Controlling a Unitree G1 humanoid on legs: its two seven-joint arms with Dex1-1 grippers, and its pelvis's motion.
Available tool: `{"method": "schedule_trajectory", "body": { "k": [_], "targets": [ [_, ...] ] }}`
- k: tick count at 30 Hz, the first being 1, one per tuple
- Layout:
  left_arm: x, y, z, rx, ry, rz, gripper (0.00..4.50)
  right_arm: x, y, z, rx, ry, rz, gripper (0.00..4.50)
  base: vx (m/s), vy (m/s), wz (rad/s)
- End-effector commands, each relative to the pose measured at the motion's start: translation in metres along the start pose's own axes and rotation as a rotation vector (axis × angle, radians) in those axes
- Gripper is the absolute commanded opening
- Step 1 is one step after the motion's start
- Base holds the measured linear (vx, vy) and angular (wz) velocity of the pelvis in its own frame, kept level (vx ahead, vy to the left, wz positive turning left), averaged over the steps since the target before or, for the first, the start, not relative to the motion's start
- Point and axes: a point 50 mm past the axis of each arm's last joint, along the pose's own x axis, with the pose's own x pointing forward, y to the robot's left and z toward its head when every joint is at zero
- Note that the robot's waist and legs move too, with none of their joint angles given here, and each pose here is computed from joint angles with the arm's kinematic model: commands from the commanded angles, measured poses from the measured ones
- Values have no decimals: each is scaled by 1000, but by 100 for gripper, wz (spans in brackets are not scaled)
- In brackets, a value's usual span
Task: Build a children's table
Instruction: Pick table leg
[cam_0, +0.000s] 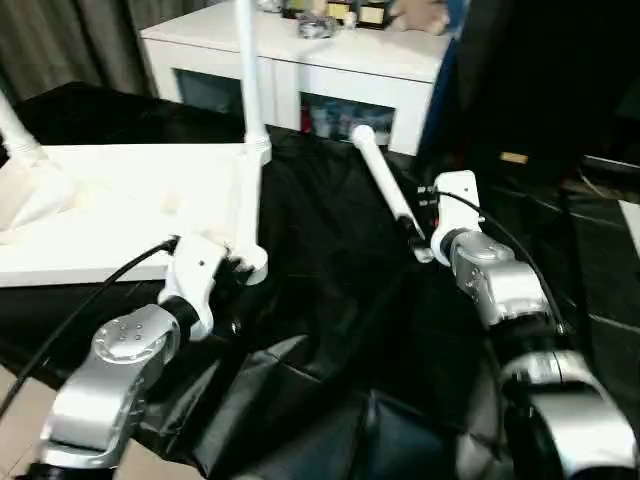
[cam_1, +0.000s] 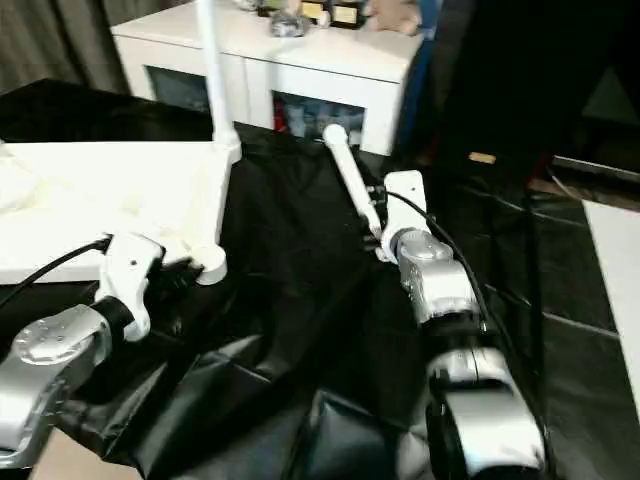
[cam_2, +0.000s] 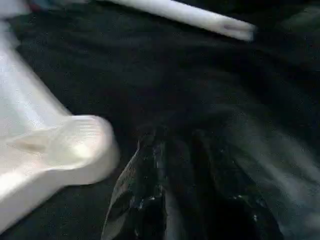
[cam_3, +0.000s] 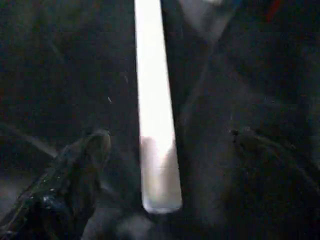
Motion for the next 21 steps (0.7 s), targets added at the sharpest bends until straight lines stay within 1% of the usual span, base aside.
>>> {"method": "schedule_trajectory", "body": {
  "k": [1, 3, 5, 8, 10, 13, 14, 15, 18, 19, 21],
  "targets": [
    [-2, -9, 0, -6, 29, -84, 100, 3, -5, -2, -9, 49, 9, 433, 0, 0, 0],
    [-3, -11, 0, -8, 42, -98, 100, 5, -2, -8, 24, 86, 60, 433, 0, 0, 0],
    [-3, -11, 0, -8, 48, -103, 100, 6, -2, -10, 22, 105, 70, 433, 0, 0, 0],
    [-4, -12, 1, -6, 54, -108, 100, 6, -3, -11, 16, 112, 66, 433, 0, 0, 0],
    [-4, -12, 1, -5, 54, -106, 102, 6, -4, -12, 29, 113, 62, 401, 0, 0, 0],
    [-6, -11, 2, -7, 58, -104, 102, 7, -4, -11, 54, 110, 77, 396, 0, 0, 0],
    [-6, -11, 2, -7, 60, -105, 102, 7, -4, -11, 58, 110, 83, 367, 0, 0, 0],
    [-6, -11, 2, -7, 62, -104, 102, 7, -4, -11, 58, 110, 87, 367, 0, 0, 0],
    [-5, -11, 2, -7, 63, -104, 102, 7, -4, -11, 57, 109, 103, 336, 0, 0, 0],
    [-5, -10, 3, -5, 61, -103, 102, 7, -4, -11, 58, 108, 106, 336, 0, 0, 0],
    [-5, -10, 3, -3, 60, -101, 102, 7, -4, -12, 58, 107, 108, 308, 0, 0, 0]
  ]
}}
